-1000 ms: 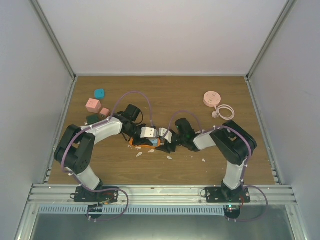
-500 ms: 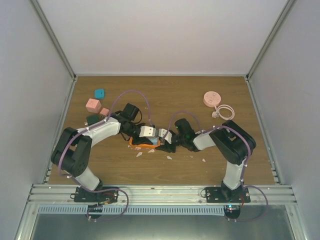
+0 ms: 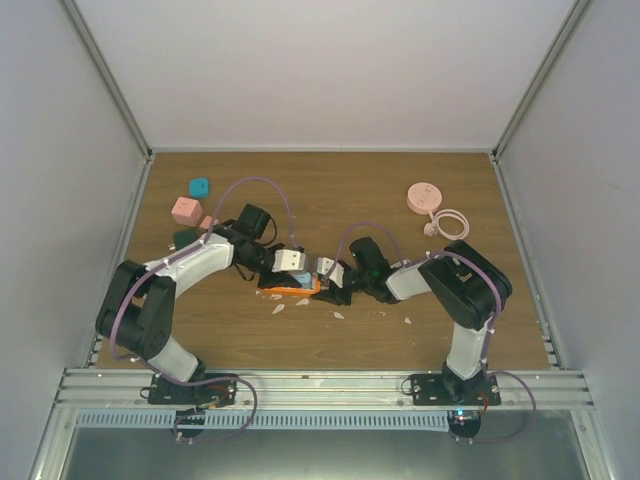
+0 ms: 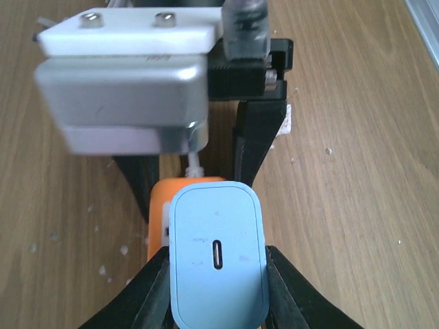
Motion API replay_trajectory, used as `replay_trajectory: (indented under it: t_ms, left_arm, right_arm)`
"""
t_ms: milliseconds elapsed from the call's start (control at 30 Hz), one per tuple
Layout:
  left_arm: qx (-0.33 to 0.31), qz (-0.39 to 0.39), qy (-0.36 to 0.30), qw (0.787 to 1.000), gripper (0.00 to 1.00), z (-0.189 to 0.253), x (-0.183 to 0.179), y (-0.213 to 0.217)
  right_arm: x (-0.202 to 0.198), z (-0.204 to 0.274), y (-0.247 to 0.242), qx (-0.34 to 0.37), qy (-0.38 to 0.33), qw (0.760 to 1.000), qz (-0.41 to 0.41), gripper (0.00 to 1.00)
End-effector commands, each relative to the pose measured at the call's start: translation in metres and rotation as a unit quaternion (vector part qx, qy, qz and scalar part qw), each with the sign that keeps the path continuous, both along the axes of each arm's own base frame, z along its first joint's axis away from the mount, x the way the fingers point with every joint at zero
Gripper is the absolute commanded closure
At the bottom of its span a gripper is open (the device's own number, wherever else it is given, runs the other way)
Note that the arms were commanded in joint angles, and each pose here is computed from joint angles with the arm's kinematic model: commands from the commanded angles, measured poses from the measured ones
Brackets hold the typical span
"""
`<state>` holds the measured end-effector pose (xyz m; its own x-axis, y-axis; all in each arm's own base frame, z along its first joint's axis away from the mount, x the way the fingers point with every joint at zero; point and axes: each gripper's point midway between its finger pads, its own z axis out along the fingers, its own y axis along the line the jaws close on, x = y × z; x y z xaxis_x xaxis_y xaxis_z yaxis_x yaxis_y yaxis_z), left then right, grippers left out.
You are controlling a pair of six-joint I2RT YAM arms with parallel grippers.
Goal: Pull the plug off the socket
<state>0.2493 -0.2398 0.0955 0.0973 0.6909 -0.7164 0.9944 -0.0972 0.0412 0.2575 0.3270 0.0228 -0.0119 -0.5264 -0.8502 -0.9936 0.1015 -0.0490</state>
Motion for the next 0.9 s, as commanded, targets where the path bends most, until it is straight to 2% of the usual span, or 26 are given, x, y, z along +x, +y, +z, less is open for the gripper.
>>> replay_trajectory:
  t_ms: [0,233,500,700,867]
  left_arm:
    - [-0.011,0.009,-0.02,1.0,0.84,0.019,0.004,0.013]
    - [0.021,0.047,-0.018,0.999,0.84,0.024,0.013,0.048]
    - [0.092,0.094,-0.021,0.991,0.82,0.026,0.023,0.107]
    - [0.167,0.125,-0.012,0.978,0.8,0.026,0.028,0.157]
    - [0.245,0.163,-0.01,0.956,0.8,0.02,0.035,0.21]
  right_arm:
    - [-0.004,-0.011,-0.004,-0.018,0.0,1.0,-0.003,0.7]
    - [-0.003,-0.009,-0.003,-0.016,0.004,1.0,-0.003,0.62]
    - [-0.004,-0.002,-0.002,-0.012,0.006,1.0,-0.001,0.37]
    - [-0.003,0.006,0.0,-0.009,0.005,1.0,0.0,0.27]
    - [-0.003,0.012,0.001,-0.007,0.005,1.0,0.001,0.22]
